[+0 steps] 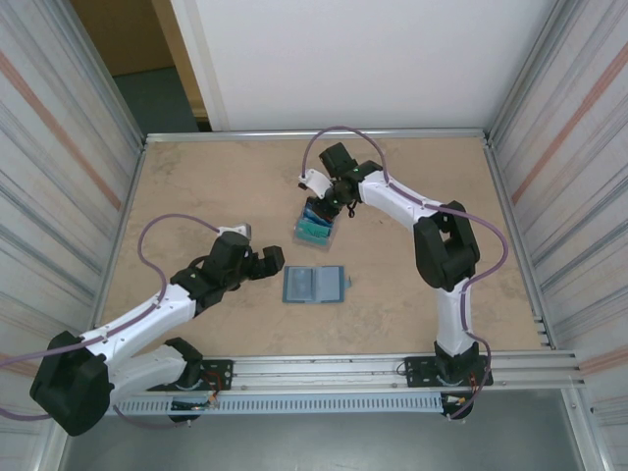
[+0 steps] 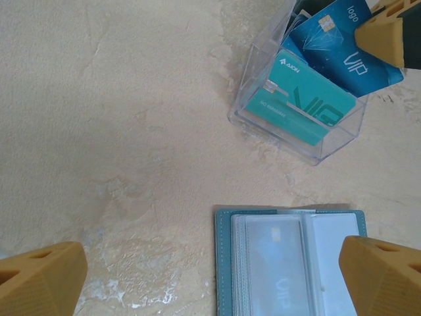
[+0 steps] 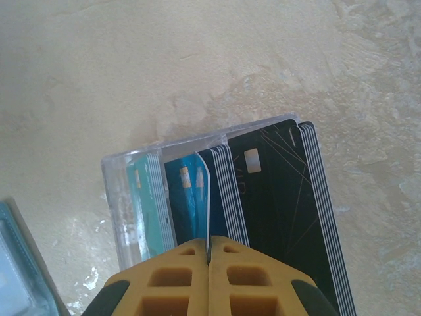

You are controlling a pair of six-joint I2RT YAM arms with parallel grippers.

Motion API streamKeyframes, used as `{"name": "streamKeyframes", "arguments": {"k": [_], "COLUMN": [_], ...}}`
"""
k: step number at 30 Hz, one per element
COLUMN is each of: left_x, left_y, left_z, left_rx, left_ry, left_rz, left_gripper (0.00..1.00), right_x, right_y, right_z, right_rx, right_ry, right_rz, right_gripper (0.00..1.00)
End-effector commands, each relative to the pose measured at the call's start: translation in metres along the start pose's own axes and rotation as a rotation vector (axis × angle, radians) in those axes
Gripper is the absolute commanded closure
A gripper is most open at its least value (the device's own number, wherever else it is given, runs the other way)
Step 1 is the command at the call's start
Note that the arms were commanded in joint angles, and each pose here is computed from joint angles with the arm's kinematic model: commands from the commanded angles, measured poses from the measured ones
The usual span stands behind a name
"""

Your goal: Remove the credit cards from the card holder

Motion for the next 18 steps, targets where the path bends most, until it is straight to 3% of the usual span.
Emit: {"name": "streamKeyframes", "arguments": {"k": [1, 18], "left_x": [-0.0055, -0.0059], "left_y": [-0.0035, -0.0060], "left_z": [-0.0036, -0.0027], "left_rx": [0.028, 0.044], "left_ry": [-0.022, -0.020], "left_rz": [-0.014, -0.014], "left_gripper": [0.01, 0.01], "right_x": [0.0082, 0.0146], "right_y": [-0.0037, -0.0131], "right_z": [0.0068, 0.0122], "right_rx": [0.015, 0.020], "right_ry": [0.076, 0.133], "right_rz": [-0.031, -0.051], "right_gripper": [1.00, 1.00]}}
Point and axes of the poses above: each hand's point on the last joint's axis, 136 mm out from that joint toward the fingers, its own z axis out along the fingers, its own y axis along the line the jaws close on, x = y × z, the point moved 6 cm from there along -z, back along the fingers, and after that the axes turned 15 degrees about -z, right-handed, at the moved point
